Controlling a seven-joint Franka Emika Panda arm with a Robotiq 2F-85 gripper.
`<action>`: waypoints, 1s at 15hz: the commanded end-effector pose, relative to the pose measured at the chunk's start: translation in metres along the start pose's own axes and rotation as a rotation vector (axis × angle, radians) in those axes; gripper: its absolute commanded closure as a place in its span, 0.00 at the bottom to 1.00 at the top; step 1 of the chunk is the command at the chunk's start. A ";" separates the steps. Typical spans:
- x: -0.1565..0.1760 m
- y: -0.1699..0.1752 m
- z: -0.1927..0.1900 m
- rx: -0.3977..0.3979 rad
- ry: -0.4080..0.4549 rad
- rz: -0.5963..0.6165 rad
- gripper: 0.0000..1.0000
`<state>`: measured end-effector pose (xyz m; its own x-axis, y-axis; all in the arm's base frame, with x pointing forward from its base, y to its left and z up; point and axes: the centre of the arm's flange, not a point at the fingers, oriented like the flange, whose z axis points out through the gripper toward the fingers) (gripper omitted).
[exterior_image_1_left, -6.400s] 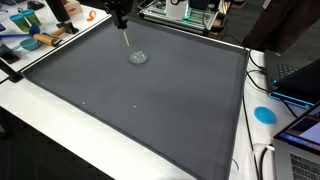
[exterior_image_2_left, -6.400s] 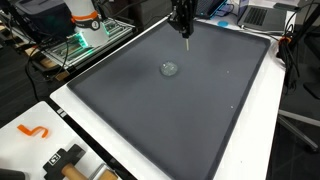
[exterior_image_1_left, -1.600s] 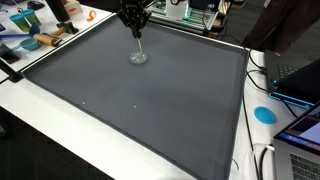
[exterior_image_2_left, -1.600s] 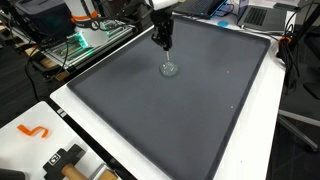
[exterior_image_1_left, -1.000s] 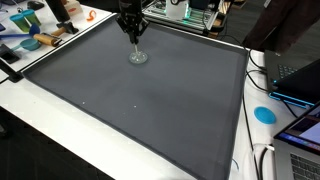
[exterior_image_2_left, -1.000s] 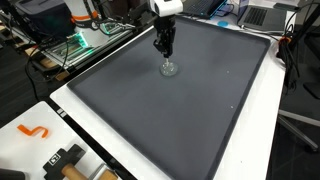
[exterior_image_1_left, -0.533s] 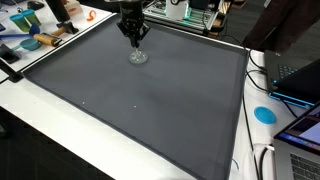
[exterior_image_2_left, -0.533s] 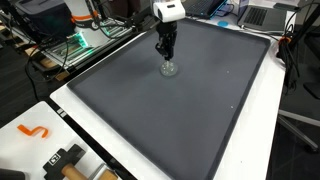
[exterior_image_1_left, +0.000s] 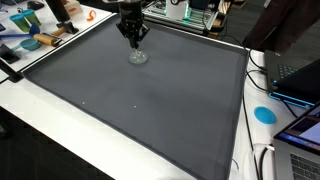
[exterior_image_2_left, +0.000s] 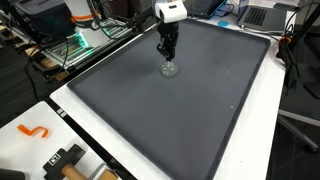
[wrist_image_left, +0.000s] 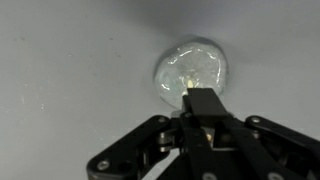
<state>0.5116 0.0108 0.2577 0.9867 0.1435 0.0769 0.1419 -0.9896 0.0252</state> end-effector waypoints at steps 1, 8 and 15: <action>0.000 -0.001 0.019 -0.016 -0.028 0.008 0.97; -0.003 0.001 0.003 -0.030 -0.053 -0.003 0.97; -0.002 0.003 -0.014 -0.030 -0.034 0.011 0.97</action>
<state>0.5122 0.0107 0.2609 0.9879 0.1467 0.0512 0.1447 -0.9886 0.0405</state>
